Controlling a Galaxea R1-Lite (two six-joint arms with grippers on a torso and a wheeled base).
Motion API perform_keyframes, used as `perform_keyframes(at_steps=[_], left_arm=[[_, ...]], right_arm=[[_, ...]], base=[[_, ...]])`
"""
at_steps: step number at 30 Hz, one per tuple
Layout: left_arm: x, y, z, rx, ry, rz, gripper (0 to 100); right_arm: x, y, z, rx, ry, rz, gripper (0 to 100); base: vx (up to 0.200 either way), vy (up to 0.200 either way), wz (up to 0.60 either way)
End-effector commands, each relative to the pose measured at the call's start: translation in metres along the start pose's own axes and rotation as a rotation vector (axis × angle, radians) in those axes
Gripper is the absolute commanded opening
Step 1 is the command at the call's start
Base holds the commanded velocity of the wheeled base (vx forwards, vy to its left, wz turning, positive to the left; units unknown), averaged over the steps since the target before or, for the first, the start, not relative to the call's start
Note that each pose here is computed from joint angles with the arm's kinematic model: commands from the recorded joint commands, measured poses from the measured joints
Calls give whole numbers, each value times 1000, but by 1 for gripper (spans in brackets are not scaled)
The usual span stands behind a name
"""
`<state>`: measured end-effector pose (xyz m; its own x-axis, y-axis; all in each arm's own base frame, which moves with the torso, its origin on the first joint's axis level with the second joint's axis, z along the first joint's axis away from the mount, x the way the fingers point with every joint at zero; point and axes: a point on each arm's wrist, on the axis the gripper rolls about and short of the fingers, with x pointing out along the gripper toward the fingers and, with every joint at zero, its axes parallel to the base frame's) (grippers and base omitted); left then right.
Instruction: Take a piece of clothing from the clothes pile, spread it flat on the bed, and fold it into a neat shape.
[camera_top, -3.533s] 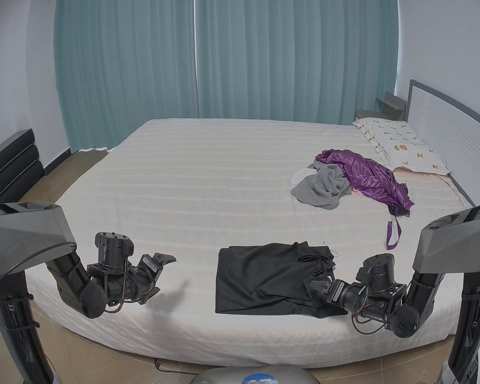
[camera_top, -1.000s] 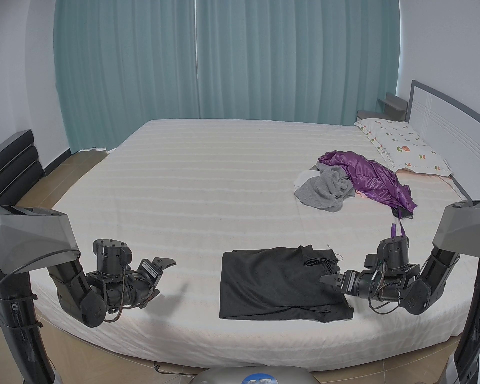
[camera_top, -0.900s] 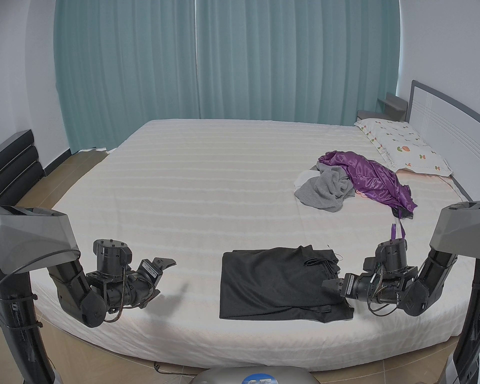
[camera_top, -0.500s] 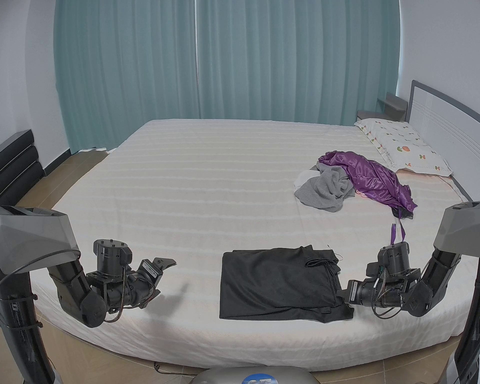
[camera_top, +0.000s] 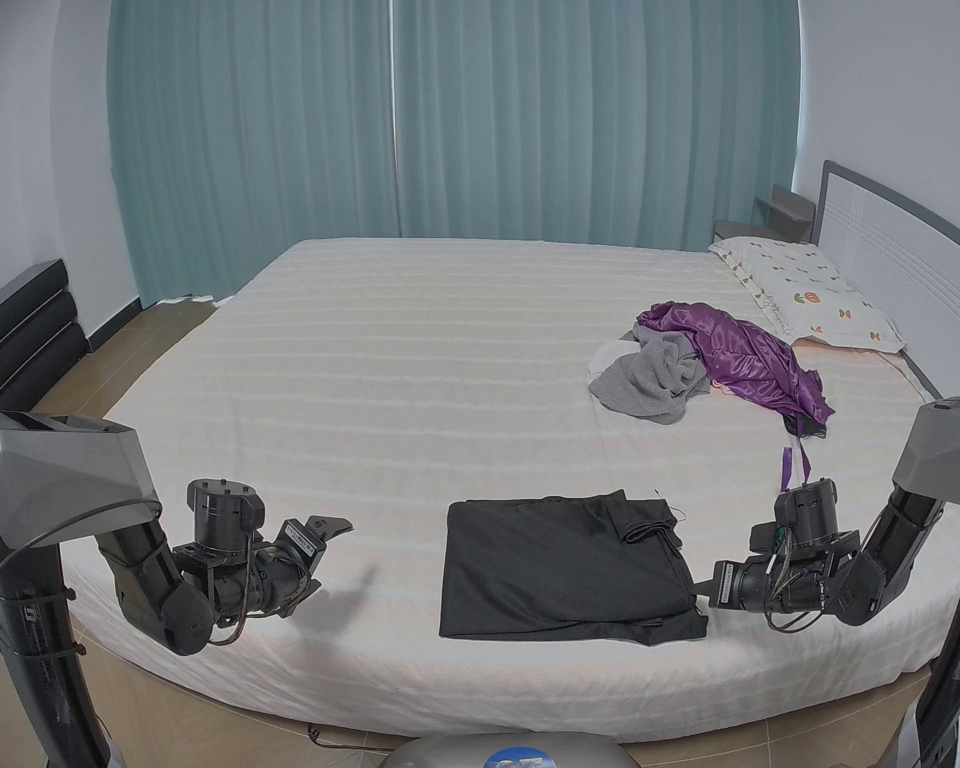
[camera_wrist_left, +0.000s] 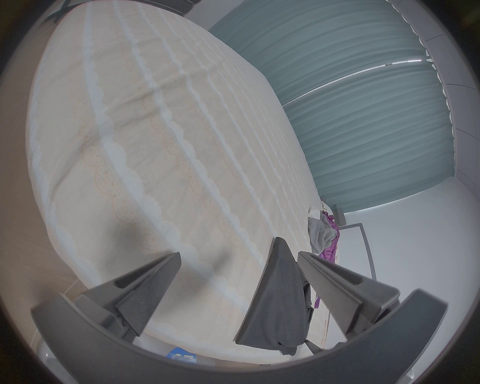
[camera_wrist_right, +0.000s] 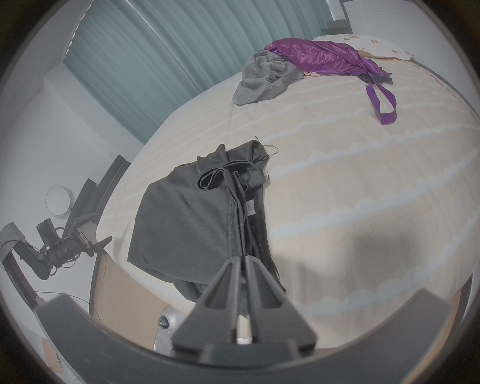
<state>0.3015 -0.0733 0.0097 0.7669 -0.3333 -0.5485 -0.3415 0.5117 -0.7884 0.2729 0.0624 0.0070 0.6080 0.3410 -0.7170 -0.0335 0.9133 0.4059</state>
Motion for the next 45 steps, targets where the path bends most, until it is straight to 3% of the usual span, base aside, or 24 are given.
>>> perform_keyframes(at_steps=[1,6,9,13,23,36,45], left_arm=[[0,0,0,-1,0,1,100],[0,0,0,-1,1,0,100],[0,0,0,-1,1,0,100],[0,0,0,-1,1,0,100],[0,0,0,-1,0,1,100],[1,1,-1,4,1,5,100],[1,1,-1,9,1,5,100]], right_arm=[[7,-3,-1,-7,6,-4,100],[-2,6,16,-5,-71,40,100],[4,22,29,69,-97,108,100],[28,46,38,169,-94,180,100],[65,79,43,262,-64,264,100],[101,68,46,282,-64,229,100],[98,18,83,372,-188,170,100]], base=[[0,0,0],[0,0,0],[0,0,0],[0,0,0],[0,0,0],[0,0,0],[0,0,0]])
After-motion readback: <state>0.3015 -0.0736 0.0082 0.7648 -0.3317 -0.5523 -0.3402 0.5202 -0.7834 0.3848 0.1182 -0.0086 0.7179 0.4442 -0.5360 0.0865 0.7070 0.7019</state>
